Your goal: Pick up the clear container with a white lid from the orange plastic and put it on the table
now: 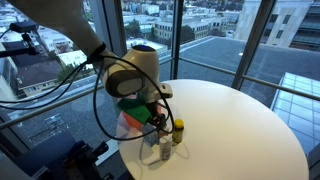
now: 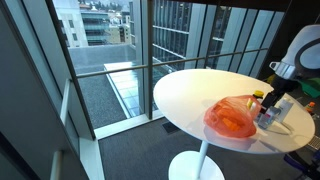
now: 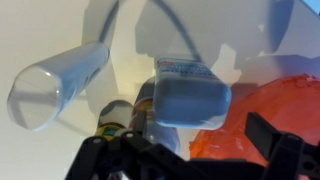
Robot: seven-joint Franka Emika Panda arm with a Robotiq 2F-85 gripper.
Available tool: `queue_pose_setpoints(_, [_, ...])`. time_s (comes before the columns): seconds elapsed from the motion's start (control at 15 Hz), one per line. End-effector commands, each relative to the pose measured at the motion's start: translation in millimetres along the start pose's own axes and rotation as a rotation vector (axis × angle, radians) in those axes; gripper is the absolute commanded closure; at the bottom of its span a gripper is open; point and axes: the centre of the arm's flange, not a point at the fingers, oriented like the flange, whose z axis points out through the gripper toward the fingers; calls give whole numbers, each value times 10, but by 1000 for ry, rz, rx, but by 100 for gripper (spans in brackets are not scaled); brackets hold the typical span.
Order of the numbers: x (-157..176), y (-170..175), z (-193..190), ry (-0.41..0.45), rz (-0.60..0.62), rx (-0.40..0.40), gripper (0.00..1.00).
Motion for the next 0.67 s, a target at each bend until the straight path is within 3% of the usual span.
queue_pose_setpoints(0.0, [-69,-33,-282,6,-10,5,0])
queue_pose_setpoints(0.6, [-279,-188,-915,-57,34,8,0])
